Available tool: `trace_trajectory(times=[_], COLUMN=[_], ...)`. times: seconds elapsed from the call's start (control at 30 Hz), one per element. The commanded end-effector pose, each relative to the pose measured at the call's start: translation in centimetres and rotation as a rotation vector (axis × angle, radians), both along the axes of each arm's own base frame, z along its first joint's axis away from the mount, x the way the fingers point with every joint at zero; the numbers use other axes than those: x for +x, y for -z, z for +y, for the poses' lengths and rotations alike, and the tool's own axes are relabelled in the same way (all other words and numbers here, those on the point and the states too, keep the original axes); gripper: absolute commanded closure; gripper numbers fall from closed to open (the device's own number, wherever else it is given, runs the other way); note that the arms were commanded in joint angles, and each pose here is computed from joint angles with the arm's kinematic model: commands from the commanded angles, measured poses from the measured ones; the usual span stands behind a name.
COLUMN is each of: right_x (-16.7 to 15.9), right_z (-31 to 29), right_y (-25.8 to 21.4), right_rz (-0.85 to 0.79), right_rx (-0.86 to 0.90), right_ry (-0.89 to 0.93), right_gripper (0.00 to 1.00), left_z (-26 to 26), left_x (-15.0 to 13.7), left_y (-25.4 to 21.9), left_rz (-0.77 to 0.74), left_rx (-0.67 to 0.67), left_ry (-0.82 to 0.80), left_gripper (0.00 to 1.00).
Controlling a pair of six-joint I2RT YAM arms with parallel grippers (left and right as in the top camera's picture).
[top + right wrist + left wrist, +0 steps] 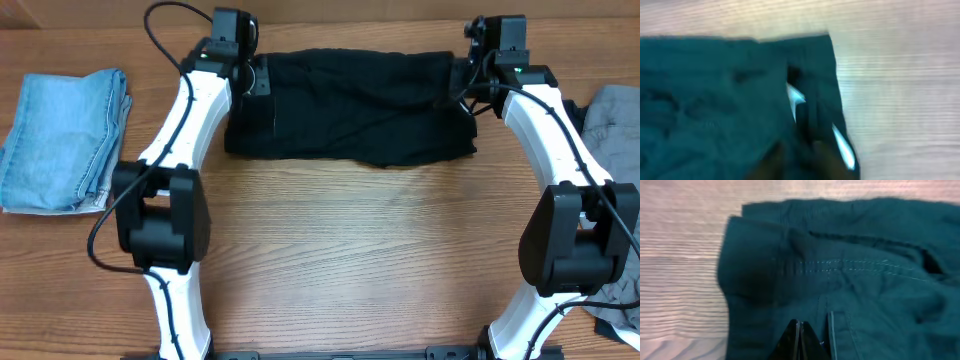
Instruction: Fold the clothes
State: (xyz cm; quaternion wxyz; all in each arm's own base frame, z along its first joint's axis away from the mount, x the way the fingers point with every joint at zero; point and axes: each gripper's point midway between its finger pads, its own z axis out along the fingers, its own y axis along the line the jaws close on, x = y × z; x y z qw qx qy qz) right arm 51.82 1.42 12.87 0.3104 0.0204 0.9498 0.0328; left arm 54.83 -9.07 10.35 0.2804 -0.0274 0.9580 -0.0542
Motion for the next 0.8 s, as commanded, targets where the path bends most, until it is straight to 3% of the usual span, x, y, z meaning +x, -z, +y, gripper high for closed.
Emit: trace_trajectory(times=[0.0, 0.17, 0.4, 0.77], right_x=[-1.1, -2.9, -2.8, -0.4], right_z=[-0.5, 1.4, 3.4, 3.9], right_y=[-0.4, 1.6, 6.0, 6.1], right_rz=[0.047, 0.145, 0.219, 0.122], right_rx=[-0.021, 0.069, 0.136, 0.113], right_ry=[0.008, -0.053, -0.137, -0.186], right_gripper=[0.96, 0.96, 0.96, 0.96], left_z=[-0.8, -0.9, -2.1, -2.1], left_x=[0.3, 1.2, 1.3, 1.1], left_y=[1.5, 0.9, 1.2, 4.1], left_rz=[0.008, -0.035, -0.037, 0.015], left_rx=[-0.007, -0.014, -0.046, -0.038], left_ry=[0.031, 0.031, 0.061, 0.06], left_gripper=[0.96, 0.96, 0.96, 0.96])
